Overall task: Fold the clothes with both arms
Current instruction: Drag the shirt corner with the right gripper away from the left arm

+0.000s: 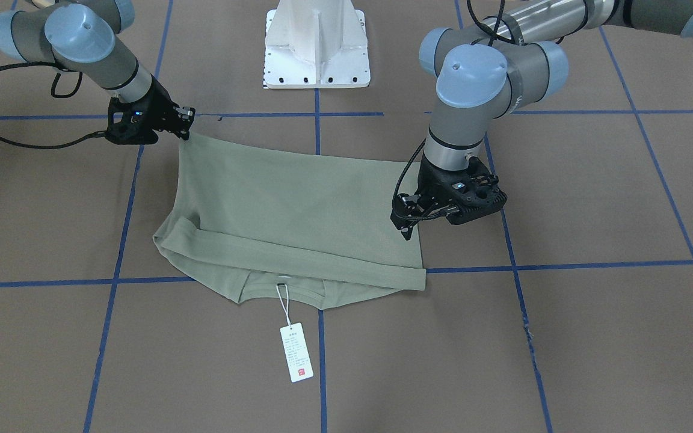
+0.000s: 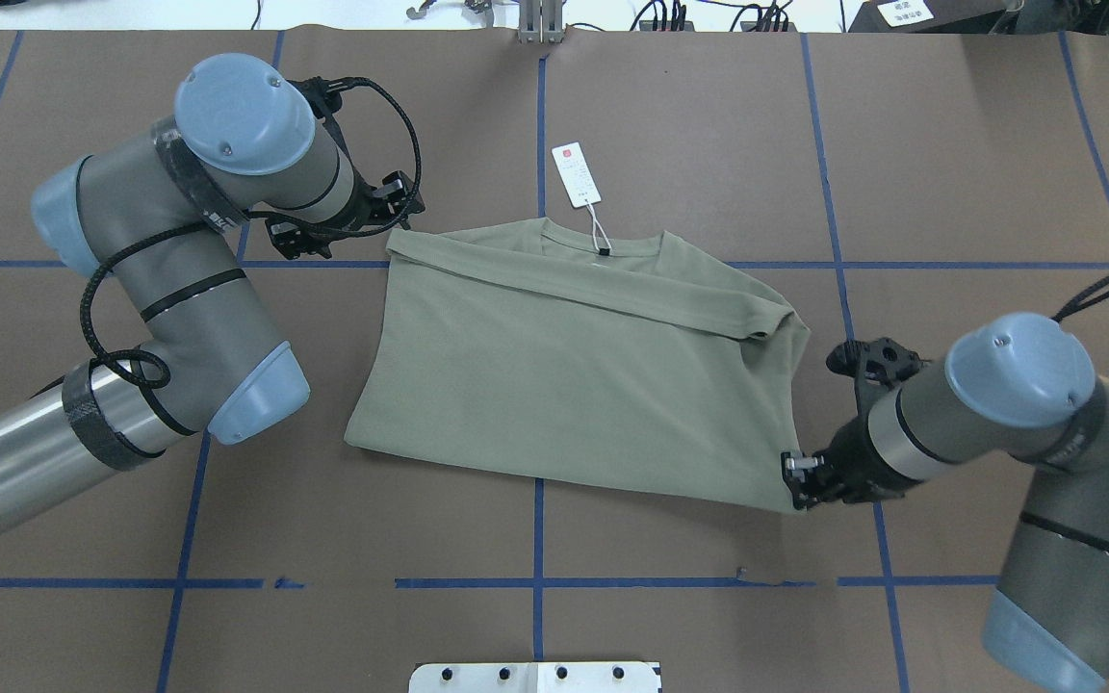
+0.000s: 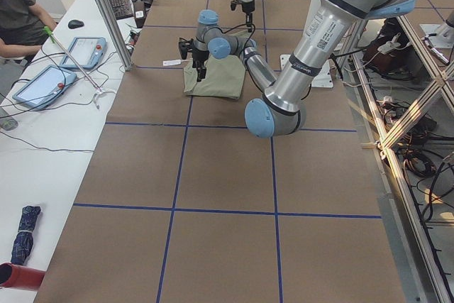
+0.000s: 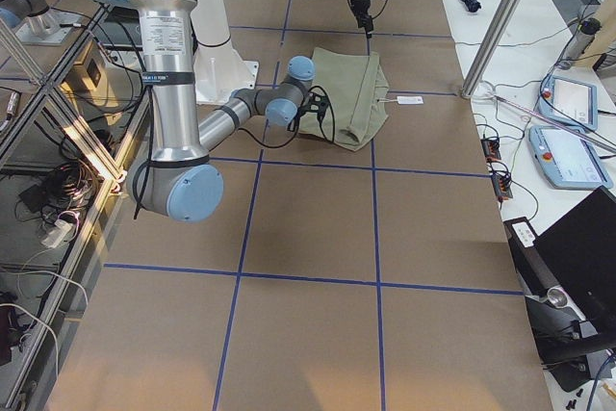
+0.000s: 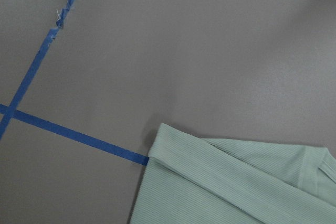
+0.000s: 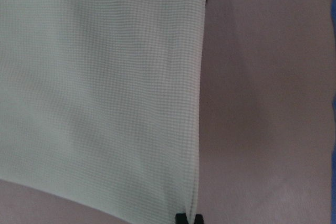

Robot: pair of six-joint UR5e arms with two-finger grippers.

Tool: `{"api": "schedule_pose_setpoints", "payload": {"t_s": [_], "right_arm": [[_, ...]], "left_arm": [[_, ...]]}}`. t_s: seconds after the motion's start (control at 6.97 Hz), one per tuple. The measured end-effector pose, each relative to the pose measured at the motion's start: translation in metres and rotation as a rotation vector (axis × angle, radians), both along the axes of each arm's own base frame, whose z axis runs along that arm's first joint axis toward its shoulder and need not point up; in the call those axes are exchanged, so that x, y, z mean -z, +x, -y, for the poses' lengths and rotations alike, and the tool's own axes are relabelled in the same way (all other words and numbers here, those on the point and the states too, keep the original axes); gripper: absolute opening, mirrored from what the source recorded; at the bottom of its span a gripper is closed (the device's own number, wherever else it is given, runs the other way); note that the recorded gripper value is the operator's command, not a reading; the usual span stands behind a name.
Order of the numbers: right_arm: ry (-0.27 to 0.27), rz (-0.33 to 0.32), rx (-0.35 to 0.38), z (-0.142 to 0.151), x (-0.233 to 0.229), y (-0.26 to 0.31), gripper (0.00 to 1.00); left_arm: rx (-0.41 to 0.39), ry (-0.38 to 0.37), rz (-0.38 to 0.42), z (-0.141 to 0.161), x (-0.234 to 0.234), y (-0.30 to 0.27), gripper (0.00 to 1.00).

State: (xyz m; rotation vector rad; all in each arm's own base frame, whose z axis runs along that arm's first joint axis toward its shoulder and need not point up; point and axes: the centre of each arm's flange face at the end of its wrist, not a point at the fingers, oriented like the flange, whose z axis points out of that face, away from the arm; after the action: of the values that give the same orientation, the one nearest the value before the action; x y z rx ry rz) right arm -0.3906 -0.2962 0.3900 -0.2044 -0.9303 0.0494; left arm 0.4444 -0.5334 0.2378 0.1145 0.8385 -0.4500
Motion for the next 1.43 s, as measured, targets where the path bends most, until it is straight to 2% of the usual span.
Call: {"api": "schedule_pose_setpoints", "payload": {"t_s": [0.29,0.43,0.57,0.72,0.86,1.15,1.43], "right_arm": [[-0.069,-0.053,0.117,-0.084,-0.016,0.005,0.0],[-0.128,-0.097,0.172,-0.127,-0.024,0.002,0.97],[-0.2,-0.141,0.208,-0.168,-0.025,-0.005,1.0],[-0.252,-0.168,0.221,-0.193,-0.023,-0.009,1.0],[-0.28,-0.175,0.2,-0.194,-0.019,-0.007,1.0],[-0.302,-0.144,0.075,-0.146,-0.011,0.011,1.0],[-0.287,-0.091,-0.037,-0.096,0.001,0.028,1.0]], "left_arm": [[0.011,0.002,0.013,-0.004,-0.005,0.005,0.99],[0.012,0.006,0.023,-0.007,-0.008,0.009,0.99],[0.009,0.008,0.029,-0.011,-0.01,0.014,0.99],[0.007,0.01,0.03,-0.013,-0.01,0.016,0.99],[0.004,0.01,0.03,-0.015,-0.01,0.017,0.99],[-0.027,0.024,0.006,-0.035,-0.001,0.022,0.99],[-0.118,0.016,-0.065,-0.096,0.013,0.036,0.99]]}}
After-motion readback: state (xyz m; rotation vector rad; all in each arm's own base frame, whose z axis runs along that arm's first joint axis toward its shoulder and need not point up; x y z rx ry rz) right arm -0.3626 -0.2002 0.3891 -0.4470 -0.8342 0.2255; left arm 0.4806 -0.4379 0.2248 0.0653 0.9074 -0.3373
